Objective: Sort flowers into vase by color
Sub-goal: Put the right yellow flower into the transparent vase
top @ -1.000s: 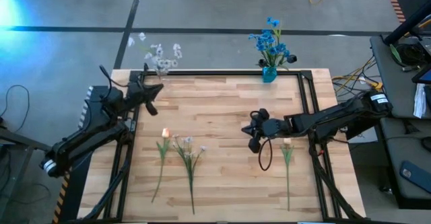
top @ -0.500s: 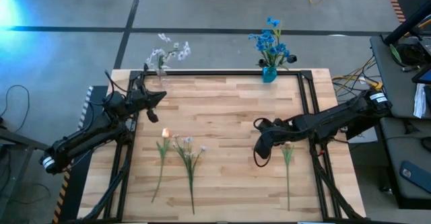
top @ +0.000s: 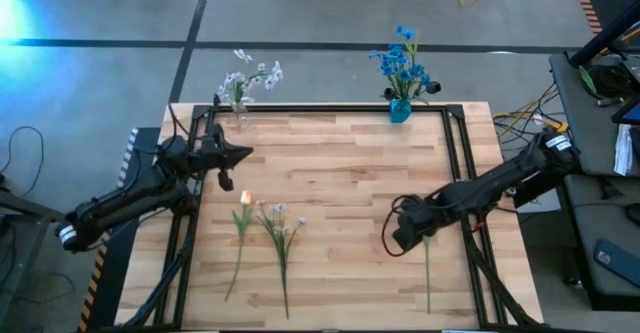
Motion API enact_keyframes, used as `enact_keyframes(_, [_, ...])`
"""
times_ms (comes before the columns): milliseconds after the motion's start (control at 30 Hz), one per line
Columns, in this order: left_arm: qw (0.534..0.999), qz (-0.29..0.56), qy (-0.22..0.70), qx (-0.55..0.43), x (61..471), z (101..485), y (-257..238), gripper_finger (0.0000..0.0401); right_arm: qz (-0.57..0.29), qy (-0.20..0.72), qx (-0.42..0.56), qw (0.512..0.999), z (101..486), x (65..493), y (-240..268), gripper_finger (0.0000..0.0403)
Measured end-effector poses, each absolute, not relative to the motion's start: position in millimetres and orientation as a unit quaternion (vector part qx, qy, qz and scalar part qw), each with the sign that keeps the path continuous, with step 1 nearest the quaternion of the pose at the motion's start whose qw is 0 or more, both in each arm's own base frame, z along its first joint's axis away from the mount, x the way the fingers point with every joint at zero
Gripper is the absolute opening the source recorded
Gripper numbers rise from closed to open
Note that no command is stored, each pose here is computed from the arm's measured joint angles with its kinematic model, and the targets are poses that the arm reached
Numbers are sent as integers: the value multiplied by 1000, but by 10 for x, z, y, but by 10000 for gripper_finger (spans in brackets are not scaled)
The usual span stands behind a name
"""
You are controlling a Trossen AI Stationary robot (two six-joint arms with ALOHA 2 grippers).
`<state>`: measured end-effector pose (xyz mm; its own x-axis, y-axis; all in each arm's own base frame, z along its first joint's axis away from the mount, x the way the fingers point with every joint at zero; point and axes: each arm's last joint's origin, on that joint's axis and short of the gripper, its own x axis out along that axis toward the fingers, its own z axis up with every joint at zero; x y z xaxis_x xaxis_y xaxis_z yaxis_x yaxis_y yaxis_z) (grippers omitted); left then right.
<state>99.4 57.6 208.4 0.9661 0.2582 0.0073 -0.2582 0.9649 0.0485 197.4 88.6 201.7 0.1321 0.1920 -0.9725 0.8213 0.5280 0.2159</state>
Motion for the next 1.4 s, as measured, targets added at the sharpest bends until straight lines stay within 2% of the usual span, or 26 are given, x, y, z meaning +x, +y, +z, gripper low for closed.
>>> enact_keyframes(267, [991,132,16,9,1052,2041,589,0,-377,614,467,512,1674,1740,967,135])
enact_keyframes(400, [989,145,9,7,1051,2054,598,0,-425,609,468,479,1509,1629,933,122])
enact_keyframes(867, [989,145,8,-10,1052,2048,598,0,-389,593,484,513,1315,1614,910,81])
enact_keyframes(1000, [989,144,0,-25,1053,2052,597,0,-373,591,463,545,1360,1657,921,52])
enact_keyframes(1133, [988,143,-26,-45,1055,1992,599,0,-387,512,434,632,1566,1806,923,18])
enact_keyframes(1300, [985,133,-77,-77,1041,1838,587,0,-366,427,367,740,1840,2022,924,15])
enact_keyframes(1400, [987,110,-80,-88,1047,1836,576,0,-358,386,316,789,1963,2137,878,14])
